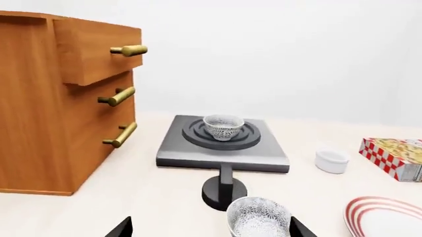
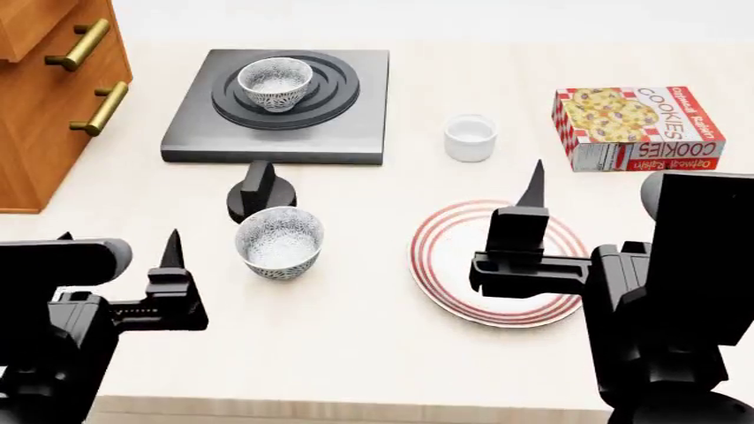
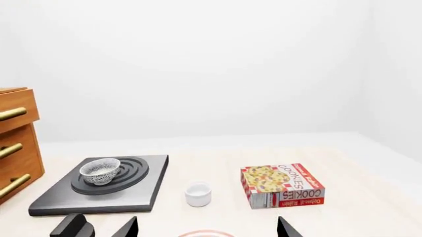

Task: Pick the akita bowl on the stove and place it on the plate.

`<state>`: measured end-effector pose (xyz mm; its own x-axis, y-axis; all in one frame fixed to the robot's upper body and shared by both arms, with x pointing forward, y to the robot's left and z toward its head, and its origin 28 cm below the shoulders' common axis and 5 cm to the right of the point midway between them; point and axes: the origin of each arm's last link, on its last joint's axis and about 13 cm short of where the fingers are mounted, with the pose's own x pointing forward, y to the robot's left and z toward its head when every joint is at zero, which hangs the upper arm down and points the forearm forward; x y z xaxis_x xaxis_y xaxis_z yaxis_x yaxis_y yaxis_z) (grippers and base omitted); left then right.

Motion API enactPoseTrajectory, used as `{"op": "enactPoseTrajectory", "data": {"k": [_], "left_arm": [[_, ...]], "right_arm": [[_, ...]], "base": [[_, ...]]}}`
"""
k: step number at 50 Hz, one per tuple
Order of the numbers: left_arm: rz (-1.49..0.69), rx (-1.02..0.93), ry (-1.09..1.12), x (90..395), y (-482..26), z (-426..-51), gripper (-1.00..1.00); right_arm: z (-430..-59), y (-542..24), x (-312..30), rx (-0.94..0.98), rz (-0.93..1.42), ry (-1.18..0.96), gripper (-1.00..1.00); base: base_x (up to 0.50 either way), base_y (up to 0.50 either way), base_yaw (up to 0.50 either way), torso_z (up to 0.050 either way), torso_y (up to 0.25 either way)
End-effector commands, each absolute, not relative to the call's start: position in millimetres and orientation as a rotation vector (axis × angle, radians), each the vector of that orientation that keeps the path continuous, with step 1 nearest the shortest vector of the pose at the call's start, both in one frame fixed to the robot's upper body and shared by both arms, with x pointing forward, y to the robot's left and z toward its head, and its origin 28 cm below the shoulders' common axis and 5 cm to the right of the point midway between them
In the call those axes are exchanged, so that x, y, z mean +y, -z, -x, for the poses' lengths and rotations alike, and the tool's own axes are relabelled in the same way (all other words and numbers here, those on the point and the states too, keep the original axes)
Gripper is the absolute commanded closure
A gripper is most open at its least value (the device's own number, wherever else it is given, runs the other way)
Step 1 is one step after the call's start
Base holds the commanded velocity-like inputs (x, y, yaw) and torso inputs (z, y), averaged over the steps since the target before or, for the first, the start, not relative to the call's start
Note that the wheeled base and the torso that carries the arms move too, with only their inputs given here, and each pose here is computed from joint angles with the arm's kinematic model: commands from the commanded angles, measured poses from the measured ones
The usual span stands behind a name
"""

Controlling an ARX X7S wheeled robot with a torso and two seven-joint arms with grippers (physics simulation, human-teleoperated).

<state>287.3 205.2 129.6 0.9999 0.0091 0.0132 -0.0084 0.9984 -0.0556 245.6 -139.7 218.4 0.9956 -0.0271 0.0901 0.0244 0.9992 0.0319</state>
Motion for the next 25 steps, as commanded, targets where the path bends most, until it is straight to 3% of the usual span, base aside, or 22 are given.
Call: {"op": "enactPoseTrajectory", "data": {"k": [1, 25], "left_arm": [[0.012, 0.044, -0.028, 201.4, -163.0, -322.8, -1.00], [-0.061, 0.036, -0.008, 195.2, -174.6, -335.6, -1.00]], "right_arm": [[-245.5, -218.5, -139.7, -0.089, -0.032, 0.025, -1.00], [-246.1, -217.3, -140.1, -0.095, -0.041, 0.017, -1.00]], "base": [[0.00, 0.00, 0.00, 0.000, 0.000], [0.00, -0.01, 0.00, 0.000, 0.000]]}}
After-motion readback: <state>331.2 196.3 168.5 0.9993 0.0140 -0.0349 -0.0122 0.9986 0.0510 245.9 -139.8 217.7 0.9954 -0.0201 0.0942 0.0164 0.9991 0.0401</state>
